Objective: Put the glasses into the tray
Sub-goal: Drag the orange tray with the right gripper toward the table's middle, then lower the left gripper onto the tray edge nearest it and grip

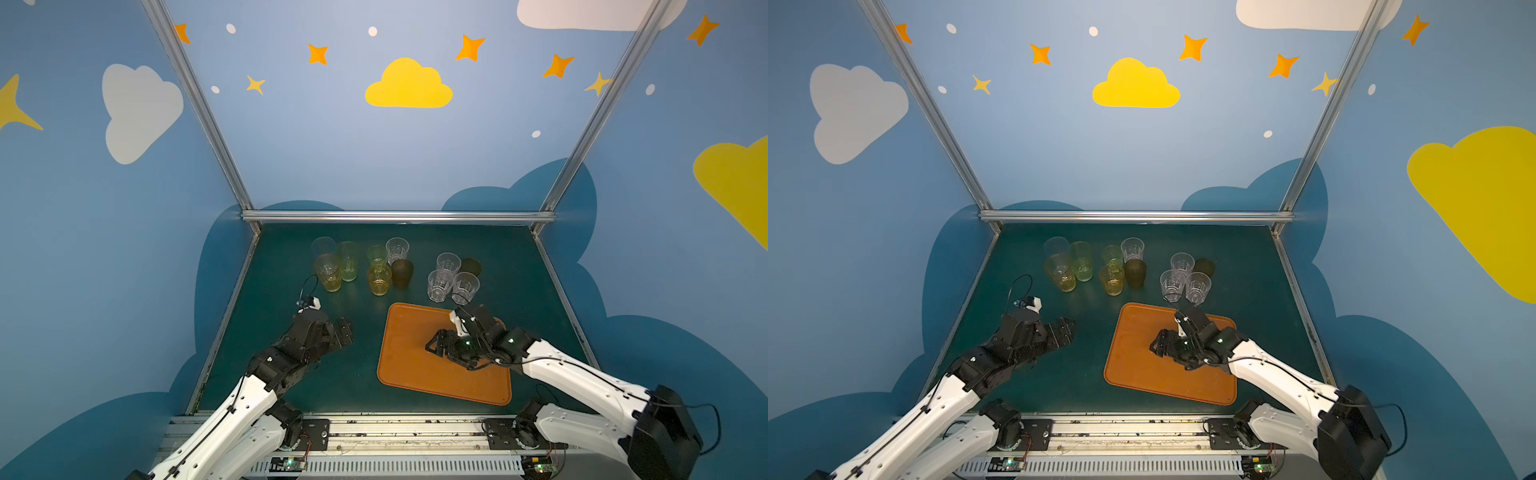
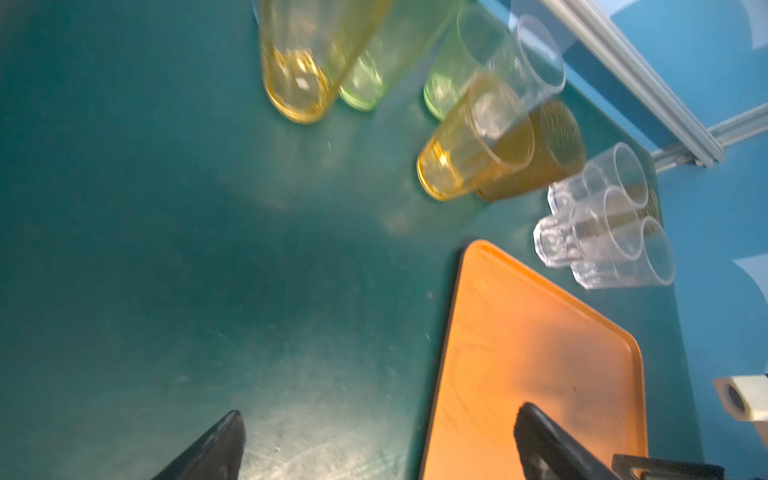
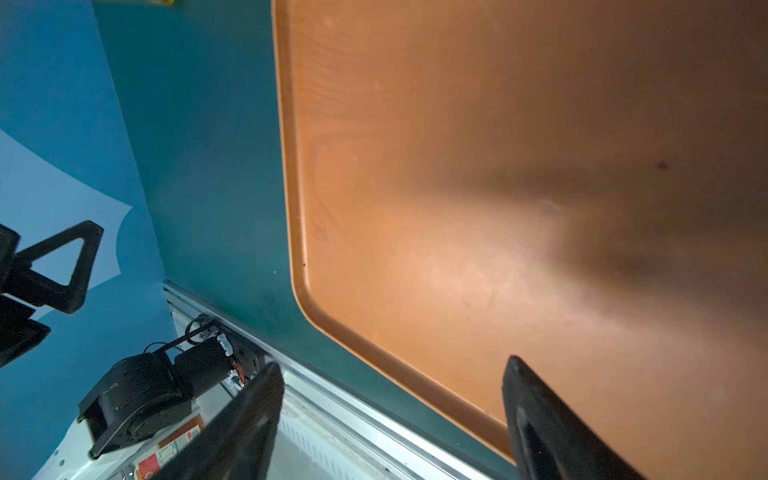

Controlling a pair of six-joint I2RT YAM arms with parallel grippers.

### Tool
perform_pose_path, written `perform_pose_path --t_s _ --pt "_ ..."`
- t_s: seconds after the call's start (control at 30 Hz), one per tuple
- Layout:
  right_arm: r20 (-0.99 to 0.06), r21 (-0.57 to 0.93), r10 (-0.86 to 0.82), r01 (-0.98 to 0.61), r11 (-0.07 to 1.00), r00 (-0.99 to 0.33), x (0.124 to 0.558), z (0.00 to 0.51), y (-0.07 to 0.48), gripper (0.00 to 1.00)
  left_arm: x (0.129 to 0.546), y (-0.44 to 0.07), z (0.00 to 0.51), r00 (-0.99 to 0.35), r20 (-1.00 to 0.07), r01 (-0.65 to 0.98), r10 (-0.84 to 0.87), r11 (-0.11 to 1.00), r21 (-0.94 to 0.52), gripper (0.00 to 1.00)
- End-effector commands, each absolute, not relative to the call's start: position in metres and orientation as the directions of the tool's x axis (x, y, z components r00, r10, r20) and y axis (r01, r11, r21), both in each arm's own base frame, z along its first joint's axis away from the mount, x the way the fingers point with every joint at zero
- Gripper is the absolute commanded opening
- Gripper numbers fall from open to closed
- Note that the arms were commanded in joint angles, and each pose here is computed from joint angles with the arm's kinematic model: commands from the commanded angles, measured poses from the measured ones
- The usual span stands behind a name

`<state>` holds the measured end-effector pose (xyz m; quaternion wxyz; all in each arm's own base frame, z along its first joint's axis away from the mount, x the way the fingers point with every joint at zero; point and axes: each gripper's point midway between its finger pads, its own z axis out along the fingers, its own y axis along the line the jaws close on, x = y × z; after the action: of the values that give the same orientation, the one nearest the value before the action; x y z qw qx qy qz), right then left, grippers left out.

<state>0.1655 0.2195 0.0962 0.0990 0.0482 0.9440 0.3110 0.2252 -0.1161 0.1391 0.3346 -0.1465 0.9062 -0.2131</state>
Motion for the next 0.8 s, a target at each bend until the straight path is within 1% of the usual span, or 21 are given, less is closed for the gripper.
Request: perform_pose_path --t_s 0.0,0.07,0.2,0.43,0.57,0.63,0.77 --pt "-0.170 0.594 0.199 0.061 0.802 -0.965 0.159 0.093 0.199 0.82 0.223 -0.135 0.134 -0.747 -0.514 -0.094 -0.421 0.833 -0.546 1.00" --pt "-0.182 0.605 0.218 0.066 0.794 -0.959 0.155 0.092 0.191 0.82 0.222 -0.145 0.130 -0.755 -0.513 -0.069 -0.407 0.828 -0.556 0.99" --pt "-0.187 0.628 0.259 0.088 0.774 -0.947 0.150 0.090 0.180 0.82 0.222 -0.166 0.119 -0.780 -0.507 -0.024 -0.367 0.826 -0.563 0.91" --pt "-0.205 0.659 0.325 0.116 0.743 -0.923 0.153 0.086 0.171 0.82 0.232 -0.193 0.108 -0.805 -0.508 0.027 -0.306 0.837 -0.547 0.89" --pt "-0.208 0.669 0.350 0.128 0.732 -0.914 0.156 0.084 0.170 0.82 0.237 -0.207 0.105 -0.821 -0.501 0.060 -0.275 0.830 -0.555 0.80" --pt "-0.206 0.666 0.359 0.138 0.733 -0.910 0.157 0.082 0.169 0.82 0.240 -0.212 0.099 -0.830 -0.483 0.049 -0.279 0.826 -0.561 0.76" --pt "-0.199 0.677 0.368 0.144 0.722 -0.908 0.156 0.080 0.169 0.82 0.241 -0.218 0.081 -0.849 -0.437 0.002 -0.298 0.824 -0.566 0.72"
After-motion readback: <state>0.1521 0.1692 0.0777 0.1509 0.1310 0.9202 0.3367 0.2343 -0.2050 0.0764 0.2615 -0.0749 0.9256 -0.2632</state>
